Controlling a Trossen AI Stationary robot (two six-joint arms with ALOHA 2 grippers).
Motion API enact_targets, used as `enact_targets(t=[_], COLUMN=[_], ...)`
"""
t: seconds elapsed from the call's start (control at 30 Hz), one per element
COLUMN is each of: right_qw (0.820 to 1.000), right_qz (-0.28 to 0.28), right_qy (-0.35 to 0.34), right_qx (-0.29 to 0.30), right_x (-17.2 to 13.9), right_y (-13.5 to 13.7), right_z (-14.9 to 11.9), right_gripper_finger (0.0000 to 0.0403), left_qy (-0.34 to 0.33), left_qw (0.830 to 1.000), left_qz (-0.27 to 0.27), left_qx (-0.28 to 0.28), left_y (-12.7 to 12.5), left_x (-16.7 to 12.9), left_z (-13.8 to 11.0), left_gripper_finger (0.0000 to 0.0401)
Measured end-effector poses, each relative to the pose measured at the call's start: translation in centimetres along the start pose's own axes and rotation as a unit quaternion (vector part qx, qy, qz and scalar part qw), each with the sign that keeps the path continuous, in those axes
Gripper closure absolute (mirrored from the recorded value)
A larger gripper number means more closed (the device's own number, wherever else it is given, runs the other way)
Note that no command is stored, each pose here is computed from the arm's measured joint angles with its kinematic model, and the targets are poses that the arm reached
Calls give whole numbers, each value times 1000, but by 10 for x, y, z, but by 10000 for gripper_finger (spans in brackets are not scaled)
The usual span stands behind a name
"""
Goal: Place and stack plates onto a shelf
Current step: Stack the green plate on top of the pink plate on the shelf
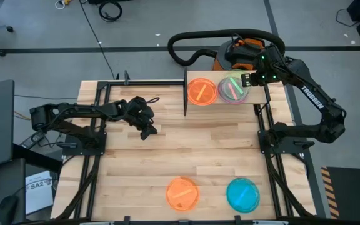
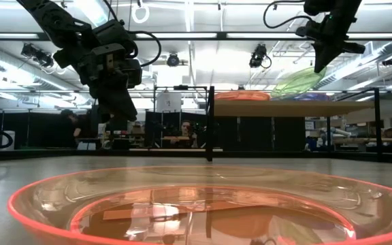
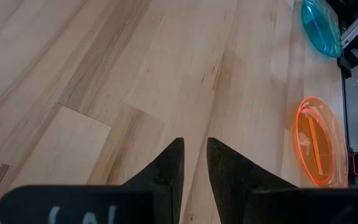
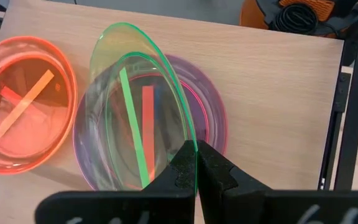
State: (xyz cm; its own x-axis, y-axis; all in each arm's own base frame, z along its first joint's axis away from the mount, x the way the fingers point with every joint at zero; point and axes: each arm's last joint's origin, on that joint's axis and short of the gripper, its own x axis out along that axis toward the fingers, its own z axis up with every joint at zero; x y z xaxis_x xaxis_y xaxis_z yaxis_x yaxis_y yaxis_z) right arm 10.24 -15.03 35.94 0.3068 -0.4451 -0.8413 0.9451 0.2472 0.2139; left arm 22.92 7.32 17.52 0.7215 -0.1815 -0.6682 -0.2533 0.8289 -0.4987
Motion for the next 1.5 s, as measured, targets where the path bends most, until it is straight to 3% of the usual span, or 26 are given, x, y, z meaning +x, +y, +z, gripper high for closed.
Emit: enact_targets(t=[0.7,1.5], right_qw=[1000,1000], right_qz=[-1,-4], right_qy=[2,4], right_qx=[12,12], right_x=[11,11], right_y=[-1,-1], right_z=[-2,-3], right_gripper_finger=[394,303], left_qy=[0,0], left_qw=[1000,1000], left_qz=[0,0], left_qx=[0,0], left_y=[0,0], left_x=[0,0], left_z=[0,0], left_gripper_finger=[326,326])
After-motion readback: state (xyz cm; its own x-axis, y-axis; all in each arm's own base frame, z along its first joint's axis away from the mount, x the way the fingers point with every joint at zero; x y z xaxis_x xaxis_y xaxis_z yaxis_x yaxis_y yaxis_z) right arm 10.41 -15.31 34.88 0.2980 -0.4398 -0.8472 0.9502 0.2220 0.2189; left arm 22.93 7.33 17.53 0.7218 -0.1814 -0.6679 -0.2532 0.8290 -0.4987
